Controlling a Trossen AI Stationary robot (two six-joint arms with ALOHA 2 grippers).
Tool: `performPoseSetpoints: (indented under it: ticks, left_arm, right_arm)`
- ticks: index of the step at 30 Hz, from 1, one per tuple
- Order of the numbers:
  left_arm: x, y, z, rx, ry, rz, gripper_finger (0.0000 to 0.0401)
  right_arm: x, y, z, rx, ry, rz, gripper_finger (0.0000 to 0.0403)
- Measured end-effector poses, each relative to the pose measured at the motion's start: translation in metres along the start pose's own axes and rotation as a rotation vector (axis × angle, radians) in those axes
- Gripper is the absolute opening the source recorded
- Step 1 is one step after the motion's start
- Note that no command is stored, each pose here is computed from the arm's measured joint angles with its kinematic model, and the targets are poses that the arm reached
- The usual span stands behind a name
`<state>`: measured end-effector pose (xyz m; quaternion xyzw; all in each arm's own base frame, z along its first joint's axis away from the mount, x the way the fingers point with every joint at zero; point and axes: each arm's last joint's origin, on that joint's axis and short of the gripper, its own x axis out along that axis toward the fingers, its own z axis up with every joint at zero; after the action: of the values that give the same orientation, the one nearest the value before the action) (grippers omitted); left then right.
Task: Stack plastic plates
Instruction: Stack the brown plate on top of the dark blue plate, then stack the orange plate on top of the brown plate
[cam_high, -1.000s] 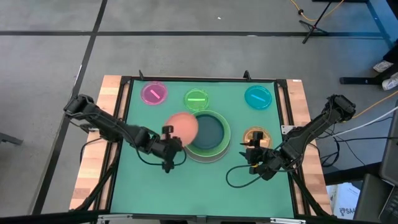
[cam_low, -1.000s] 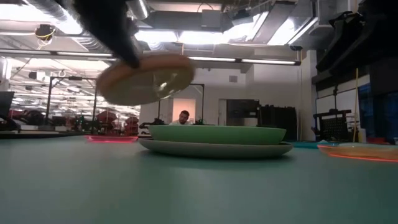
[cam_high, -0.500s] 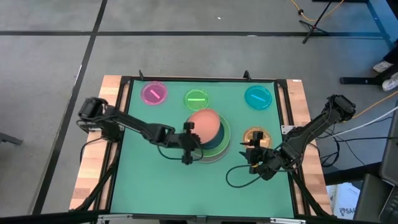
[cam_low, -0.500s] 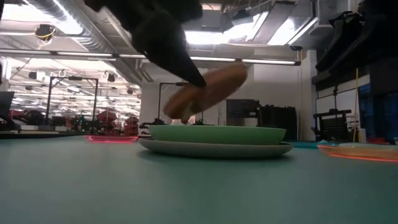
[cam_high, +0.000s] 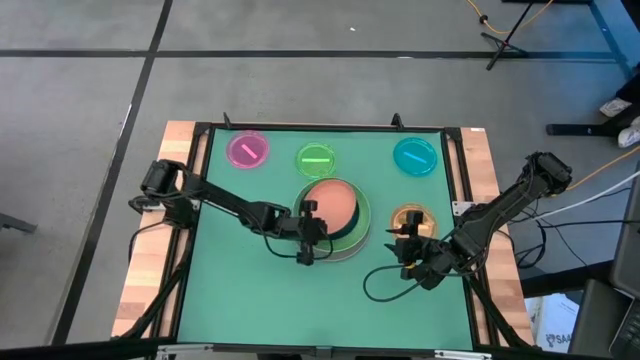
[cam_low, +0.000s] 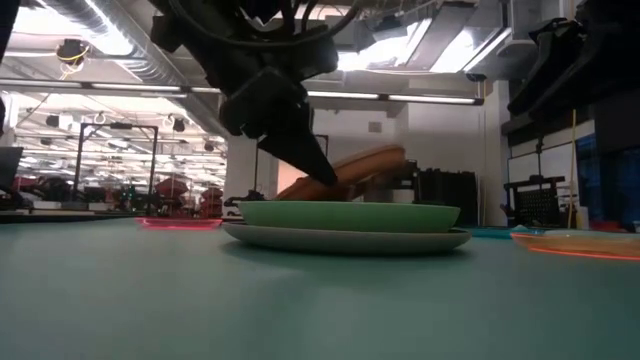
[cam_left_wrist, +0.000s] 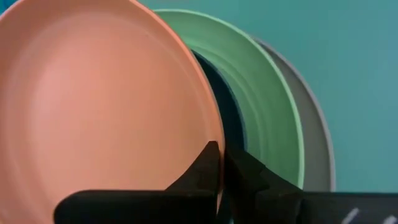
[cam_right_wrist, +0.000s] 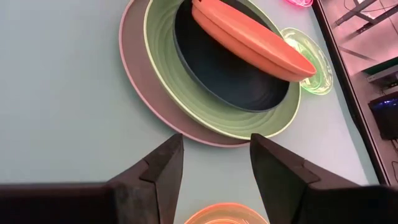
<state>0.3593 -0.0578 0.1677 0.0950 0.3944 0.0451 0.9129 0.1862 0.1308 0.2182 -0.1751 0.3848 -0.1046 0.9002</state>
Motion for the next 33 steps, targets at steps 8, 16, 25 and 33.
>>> performPoseSetpoints:
  ticks: [8,16,25,33]
  left_arm:
    - [0.0,0.0,-0.001,0.001,0.01,-0.009,0.0031]
    - [-0.001,-0.001,0.0,0.002,0.007,-0.01,0.0088]
    - [-0.026,-0.013,0.006,-0.005,-0.016,-0.041,0.0097]
    - [-0.034,-0.036,0.004,-0.017,-0.024,-0.064,0.0098]
  right_arm:
    - [0.0,0.0,0.0,0.001,0.004,0.008,0.0179]
    - [0.0,0.002,-0.001,0.023,0.024,0.054,0.0179]
    - [0.0,0.008,-0.004,0.15,0.133,0.231,0.0179]
    - [0.021,0.018,-0.039,0.208,0.315,0.232,0.0179]
